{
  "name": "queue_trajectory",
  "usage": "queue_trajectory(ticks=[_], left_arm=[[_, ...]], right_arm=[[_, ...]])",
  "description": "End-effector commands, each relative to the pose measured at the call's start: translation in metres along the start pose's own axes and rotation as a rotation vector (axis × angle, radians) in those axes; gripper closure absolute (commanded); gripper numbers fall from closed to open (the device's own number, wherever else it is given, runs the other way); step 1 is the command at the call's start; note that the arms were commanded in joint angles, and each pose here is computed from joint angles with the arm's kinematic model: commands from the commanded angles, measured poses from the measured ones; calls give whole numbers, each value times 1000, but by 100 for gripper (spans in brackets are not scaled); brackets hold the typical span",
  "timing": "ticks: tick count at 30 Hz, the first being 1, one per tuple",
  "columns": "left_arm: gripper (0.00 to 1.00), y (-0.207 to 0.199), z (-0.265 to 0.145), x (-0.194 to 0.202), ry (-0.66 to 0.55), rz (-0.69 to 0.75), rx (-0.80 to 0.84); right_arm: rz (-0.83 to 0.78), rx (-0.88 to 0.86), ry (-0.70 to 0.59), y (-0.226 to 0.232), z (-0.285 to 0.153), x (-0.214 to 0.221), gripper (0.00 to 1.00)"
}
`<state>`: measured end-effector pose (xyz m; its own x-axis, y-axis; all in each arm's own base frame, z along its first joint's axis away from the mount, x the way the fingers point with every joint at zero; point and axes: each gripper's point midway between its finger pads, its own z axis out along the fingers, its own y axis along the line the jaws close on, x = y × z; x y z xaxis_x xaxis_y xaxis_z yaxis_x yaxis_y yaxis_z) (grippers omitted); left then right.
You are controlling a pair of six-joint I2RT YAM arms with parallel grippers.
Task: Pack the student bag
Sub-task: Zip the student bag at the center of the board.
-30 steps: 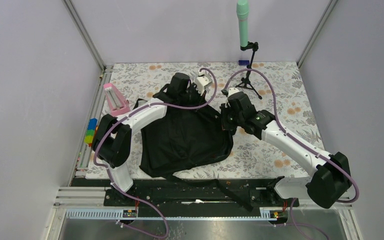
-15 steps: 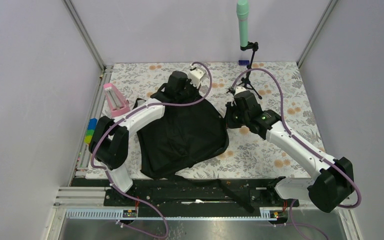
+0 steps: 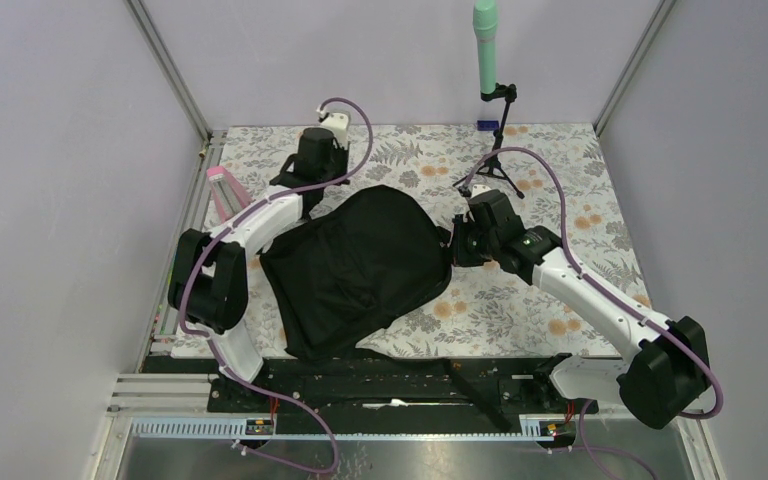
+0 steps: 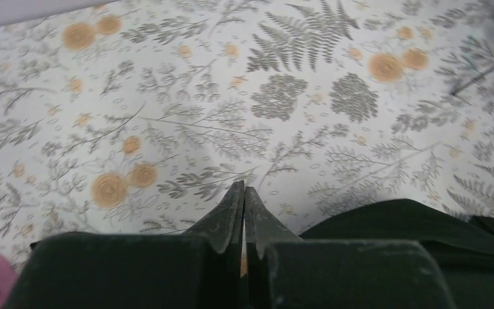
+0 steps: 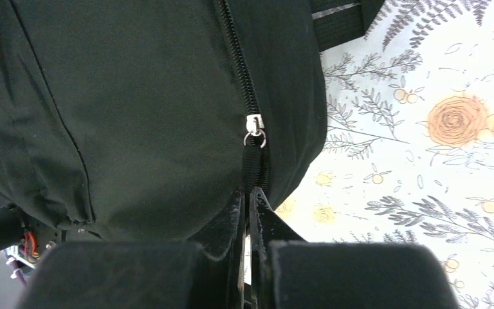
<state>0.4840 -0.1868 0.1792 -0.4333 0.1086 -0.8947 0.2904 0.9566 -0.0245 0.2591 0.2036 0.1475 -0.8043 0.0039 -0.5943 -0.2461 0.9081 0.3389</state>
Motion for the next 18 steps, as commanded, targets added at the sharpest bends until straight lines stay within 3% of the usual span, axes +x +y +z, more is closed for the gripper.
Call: queue_trajectory(ticks=[1, 3, 4, 7, 8, 9, 13, 18], left_arm=[[100, 19, -17, -53, -140, -92, -58], [100, -3, -23, -62, -178, -49, 78], [95, -27, -30, -67, -204, -10, 216], [61, -81, -57, -70, -270, 61, 553], [45, -91, -62, -68, -276, 67, 618], [38, -97, -65, -68, -281, 65, 662], [21, -112, -64, -52, -246, 121, 744], [17, -131, -63, -23, -180, 326, 778]], right_arm=[[41, -73, 10, 12, -7, 5, 100], [50, -95, 8, 16, -6, 5, 100], [52, -102, 7, 17, -6, 5, 100], [51, -115, -8, 21, -7, 0, 100], [50, -118, -11, 22, -8, -1, 100], [49, -120, -14, 22, -9, -2, 100], [46, -128, -22, 24, -11, -4, 100], [40, -128, -26, 24, -12, -5, 100]])
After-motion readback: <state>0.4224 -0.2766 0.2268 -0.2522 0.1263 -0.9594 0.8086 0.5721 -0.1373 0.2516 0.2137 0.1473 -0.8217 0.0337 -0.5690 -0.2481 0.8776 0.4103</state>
